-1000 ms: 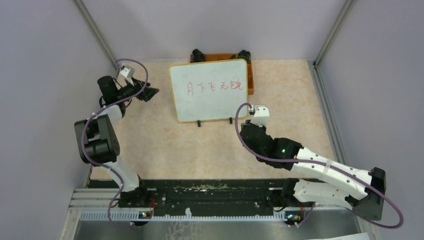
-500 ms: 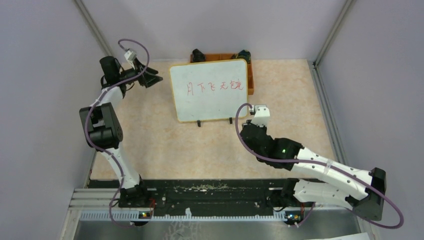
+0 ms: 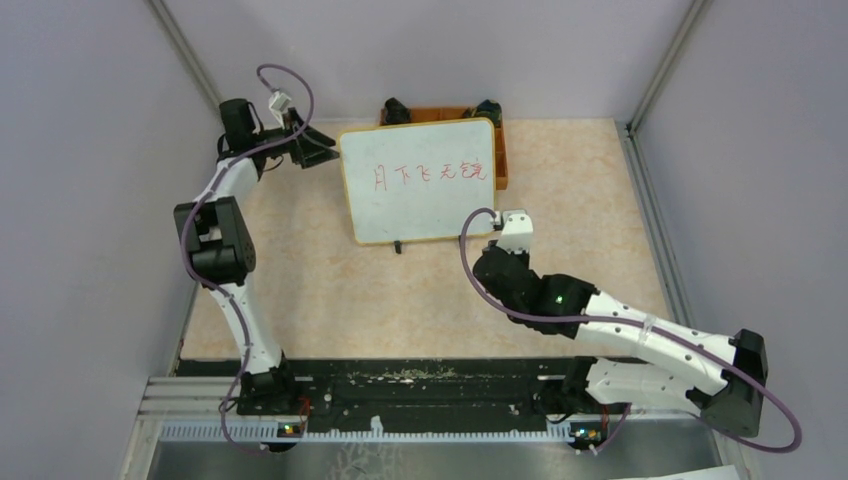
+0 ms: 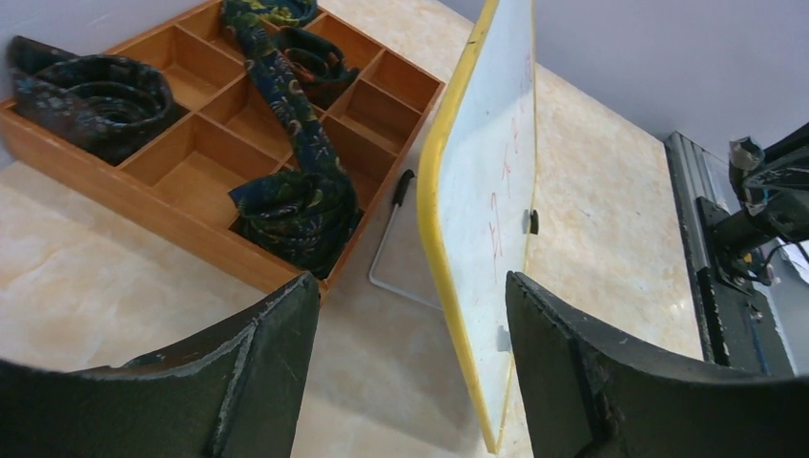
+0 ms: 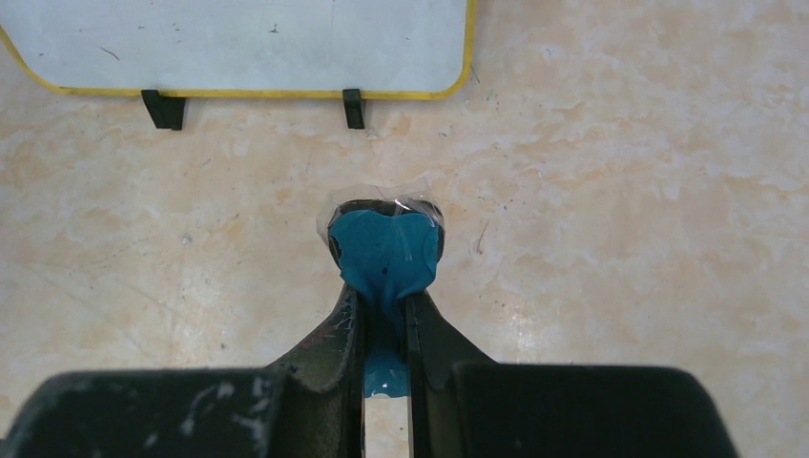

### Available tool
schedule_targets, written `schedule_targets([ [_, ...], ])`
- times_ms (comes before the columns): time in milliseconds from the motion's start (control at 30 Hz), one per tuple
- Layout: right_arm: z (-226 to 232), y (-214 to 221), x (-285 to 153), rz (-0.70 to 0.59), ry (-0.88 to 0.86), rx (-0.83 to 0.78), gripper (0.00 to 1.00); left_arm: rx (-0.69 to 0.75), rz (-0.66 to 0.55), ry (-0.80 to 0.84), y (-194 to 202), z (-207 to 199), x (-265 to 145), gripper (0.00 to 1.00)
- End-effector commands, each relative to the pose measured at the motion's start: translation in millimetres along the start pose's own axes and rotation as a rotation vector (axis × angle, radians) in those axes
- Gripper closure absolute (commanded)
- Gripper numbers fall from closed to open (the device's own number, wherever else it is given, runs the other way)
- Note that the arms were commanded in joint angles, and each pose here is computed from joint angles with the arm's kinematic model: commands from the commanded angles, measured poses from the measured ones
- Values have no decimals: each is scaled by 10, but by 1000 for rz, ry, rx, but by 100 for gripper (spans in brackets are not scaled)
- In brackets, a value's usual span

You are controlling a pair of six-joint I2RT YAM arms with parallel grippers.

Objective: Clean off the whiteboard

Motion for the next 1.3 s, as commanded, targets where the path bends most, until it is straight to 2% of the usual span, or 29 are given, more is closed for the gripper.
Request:
schedule_targets([
  [0,12,-180,-42,-53,5,32,100,-21,24,77,-1,-35,102,23],
  [233,20,-166,-28,-51,9,30,100,-48,25,131,-33,-60,159,27],
  [400,39,-159,-14,-46,6,34,100,-121,51,187,-42,-136,152,28],
  [433,43,-156,-10,-45,6,36,100,-53,59,200,-68,-174,146,29],
  [667,81,-168,-2,-42,-11,43,100,-110,237,183,76,-68,287,39],
  [1067,107,-145,24,-32,-11,42,100,-112,245,190,152,-81,287,41],
  [1133,108,-146,28,-33,-10,42,100,-110,243,193,165,-99,285,44],
  [1267,110,-151,34,-37,-6,41,100,-102,239,200,174,-146,286,57],
])
Point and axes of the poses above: each gripper's point midway between its finger pads, its own x axis out along the fingers, its own z axis along the line the jaws close on, y = z × x, the point moved 8 cm from there along -x, back along the fingers, and after that the axes turned 11 degrees about -x, right-handed, at the moved point
